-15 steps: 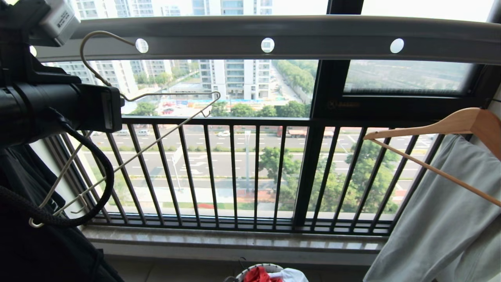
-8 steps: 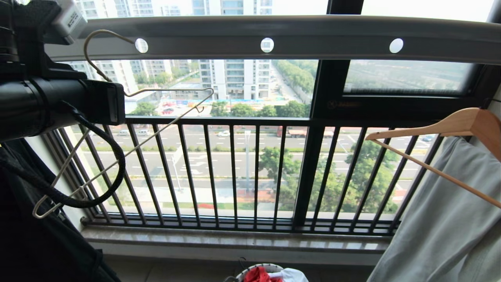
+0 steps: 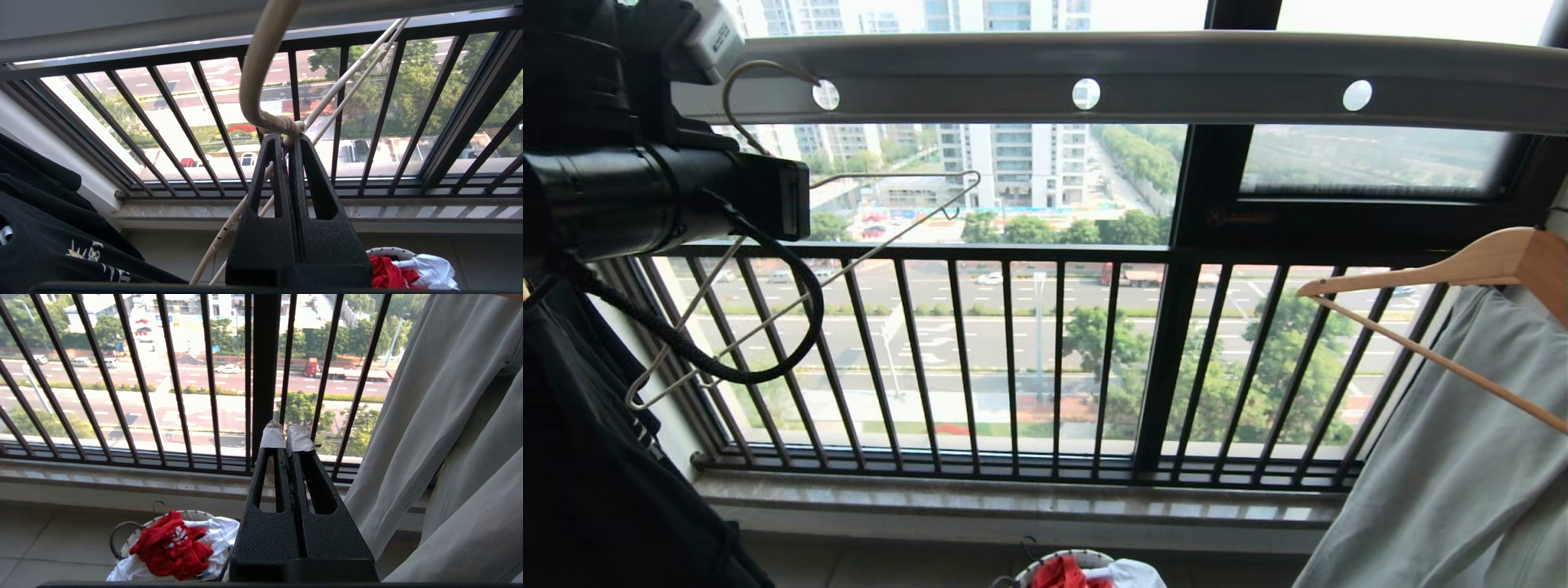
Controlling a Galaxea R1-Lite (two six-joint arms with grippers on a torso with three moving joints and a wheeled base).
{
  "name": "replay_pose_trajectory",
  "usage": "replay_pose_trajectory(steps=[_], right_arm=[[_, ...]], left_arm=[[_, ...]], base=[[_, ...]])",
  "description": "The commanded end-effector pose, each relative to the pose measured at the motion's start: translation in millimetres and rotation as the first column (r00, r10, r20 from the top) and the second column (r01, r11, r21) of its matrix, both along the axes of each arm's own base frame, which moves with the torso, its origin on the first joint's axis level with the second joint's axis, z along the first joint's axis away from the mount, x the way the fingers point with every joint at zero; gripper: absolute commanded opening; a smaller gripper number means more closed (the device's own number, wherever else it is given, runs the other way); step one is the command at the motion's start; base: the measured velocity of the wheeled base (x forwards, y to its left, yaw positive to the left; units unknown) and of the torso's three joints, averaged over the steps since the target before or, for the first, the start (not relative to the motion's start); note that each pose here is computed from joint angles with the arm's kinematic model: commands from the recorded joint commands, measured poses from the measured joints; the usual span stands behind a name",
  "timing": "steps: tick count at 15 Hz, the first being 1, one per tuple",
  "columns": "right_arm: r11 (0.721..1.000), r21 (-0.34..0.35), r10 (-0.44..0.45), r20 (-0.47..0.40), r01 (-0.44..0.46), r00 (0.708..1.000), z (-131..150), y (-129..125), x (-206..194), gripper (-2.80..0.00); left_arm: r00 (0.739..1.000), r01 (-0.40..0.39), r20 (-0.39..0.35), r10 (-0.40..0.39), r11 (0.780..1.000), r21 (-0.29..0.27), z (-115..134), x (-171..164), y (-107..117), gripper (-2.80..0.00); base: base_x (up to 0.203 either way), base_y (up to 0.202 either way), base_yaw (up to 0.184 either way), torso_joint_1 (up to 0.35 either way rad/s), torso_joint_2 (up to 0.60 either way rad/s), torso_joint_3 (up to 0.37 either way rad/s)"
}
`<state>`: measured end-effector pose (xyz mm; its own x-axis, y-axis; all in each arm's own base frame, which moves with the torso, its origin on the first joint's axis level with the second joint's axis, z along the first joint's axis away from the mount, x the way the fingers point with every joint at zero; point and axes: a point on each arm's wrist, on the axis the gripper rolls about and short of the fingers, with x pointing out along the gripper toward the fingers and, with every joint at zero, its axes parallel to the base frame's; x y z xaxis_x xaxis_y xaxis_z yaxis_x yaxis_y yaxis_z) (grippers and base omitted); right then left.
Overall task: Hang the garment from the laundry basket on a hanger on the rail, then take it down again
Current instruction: Hang the clothes rack on the clothesline
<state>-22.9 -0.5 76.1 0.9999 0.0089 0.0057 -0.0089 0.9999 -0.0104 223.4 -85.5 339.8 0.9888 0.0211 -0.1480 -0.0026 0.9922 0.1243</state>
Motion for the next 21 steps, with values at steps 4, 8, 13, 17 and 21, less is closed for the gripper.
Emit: replay_pose_trajectory(steps=[4,8,13,17,21], right_arm=[[1.0,0.0,0.0,-0.001,0.0,1.0,0,0,0,-2.8],[1.0,0.0,0.0,-0.001,0.0,1.0,0,0,0,-2.8],[1.0,0.0,0.0,-0.002,0.0,1.0,0,0,0,-2.8],[1.0,0.0,0.0,-0.001,0.0,1.0,0,0,0,-2.8],[1.0,0.0,0.0,-0.001,0.0,1.0,0,0,0,-2.8]], left_arm=[[1.0,-0.003,-0.03,0.003,1.0,0.016,-7,14,-6,-2.8],[0.999,-0.013,-0.052,0.014,1.0,0.028,-14,22,-9,-2.8],[0.997,-0.014,-0.079,0.018,0.998,0.054,-22,27,-11,-2.8],[0.993,-0.004,-0.121,0.016,0.995,0.095,-35,24,-10,-2.8],[0.989,-0.004,-0.15,0.02,0.995,0.104,-44,24,-10,-2.8]], base=[[0.0,0.0,0.0,0.0,0.0,0.0],[0.0,0.0,0.0,0.0,0.0,0.0],[0.0,0.0,0.0,0.0,0.0,0.0],[0.0,0.0,0.0,0.0,0.0,0.0],[0.0,0.0,0.0,0.0,0.0,0.0]])
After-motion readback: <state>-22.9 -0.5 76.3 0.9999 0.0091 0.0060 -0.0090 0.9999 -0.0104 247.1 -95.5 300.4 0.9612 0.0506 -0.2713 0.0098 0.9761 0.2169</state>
